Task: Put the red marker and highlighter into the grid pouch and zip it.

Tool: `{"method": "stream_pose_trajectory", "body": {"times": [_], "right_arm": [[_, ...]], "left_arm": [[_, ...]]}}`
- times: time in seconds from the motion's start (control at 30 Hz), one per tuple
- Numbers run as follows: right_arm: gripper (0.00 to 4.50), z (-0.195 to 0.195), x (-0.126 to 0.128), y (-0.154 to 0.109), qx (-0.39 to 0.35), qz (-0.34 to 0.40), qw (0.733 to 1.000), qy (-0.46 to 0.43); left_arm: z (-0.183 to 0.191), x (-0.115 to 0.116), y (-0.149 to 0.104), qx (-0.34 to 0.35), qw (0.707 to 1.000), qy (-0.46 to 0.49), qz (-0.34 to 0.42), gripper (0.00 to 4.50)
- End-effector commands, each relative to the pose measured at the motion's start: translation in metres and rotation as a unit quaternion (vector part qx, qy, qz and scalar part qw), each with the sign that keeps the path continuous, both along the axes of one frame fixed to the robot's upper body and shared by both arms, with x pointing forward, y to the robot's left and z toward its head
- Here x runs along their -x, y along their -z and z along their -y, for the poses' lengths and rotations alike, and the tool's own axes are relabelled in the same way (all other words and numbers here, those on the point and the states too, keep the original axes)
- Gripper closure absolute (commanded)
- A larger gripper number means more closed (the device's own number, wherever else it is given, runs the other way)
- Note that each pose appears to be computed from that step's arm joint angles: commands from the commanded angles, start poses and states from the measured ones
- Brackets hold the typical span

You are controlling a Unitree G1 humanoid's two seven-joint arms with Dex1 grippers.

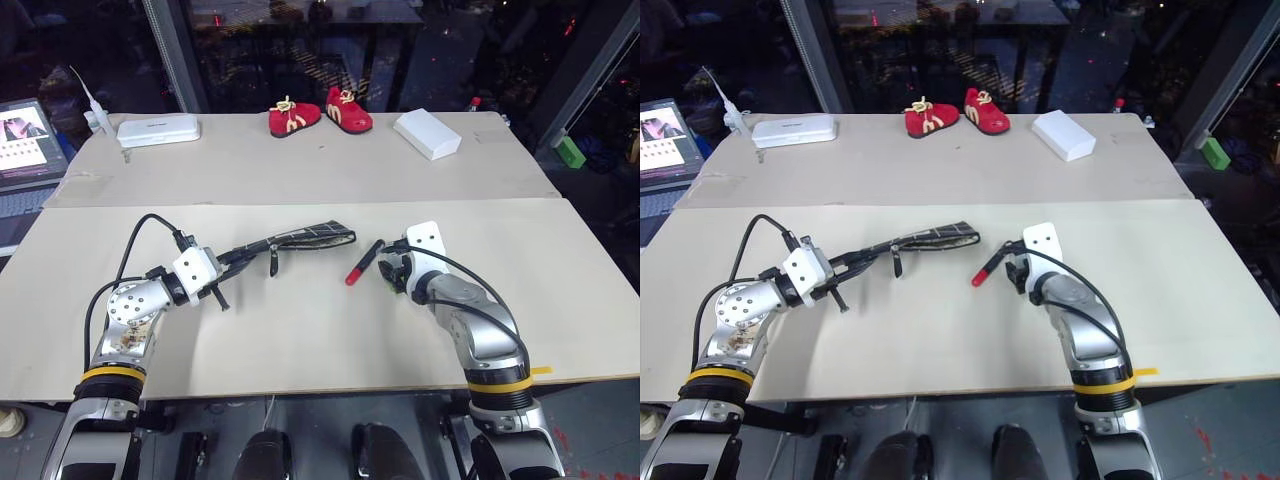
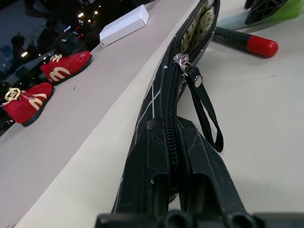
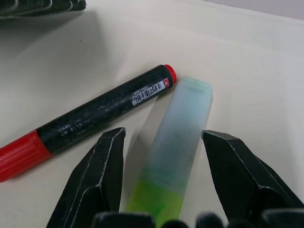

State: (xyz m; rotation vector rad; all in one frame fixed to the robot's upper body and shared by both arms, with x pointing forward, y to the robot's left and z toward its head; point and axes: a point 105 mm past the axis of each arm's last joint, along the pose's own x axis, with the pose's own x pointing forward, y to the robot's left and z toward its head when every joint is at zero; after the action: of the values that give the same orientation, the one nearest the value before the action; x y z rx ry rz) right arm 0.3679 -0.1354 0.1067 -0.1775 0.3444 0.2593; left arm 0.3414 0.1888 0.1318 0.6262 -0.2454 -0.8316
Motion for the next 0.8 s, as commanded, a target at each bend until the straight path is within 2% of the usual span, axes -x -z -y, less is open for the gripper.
{"method": "stream_pose_trajectory", "body": {"times": [0.03,0.33,0.6,0.73,0.8], "right_arm": [[1.62,0.002,-0.002,-0.010,0.004,0.028,1.000,0.001],[1.62,0.006,-0.002,0.010,-0.007,0.005,1.000,0.024],[1.62,0.014,-0.003,0.015,-0.032,-0.003,0.998,0.047],[2.67,0.018,-0.004,0.015,-0.027,-0.003,0.998,0.057],[3.35,0.019,-0.004,0.014,-0.027,-0.002,0.998,0.059]], "left_arm": [[-0.004,0.001,-0.013,0.004,1.000,-0.004,0.023,4.50],[-0.003,0.000,-0.015,0.002,1.000,-0.001,0.025,4.50],[-0.003,0.001,-0.014,0.002,1.000,-0.001,0.026,4.50],[-0.002,-0.001,-0.017,0.003,1.000,0.000,0.029,4.50],[-0.002,-0.001,-0.018,0.003,1.000,0.000,0.029,4.50]]}}
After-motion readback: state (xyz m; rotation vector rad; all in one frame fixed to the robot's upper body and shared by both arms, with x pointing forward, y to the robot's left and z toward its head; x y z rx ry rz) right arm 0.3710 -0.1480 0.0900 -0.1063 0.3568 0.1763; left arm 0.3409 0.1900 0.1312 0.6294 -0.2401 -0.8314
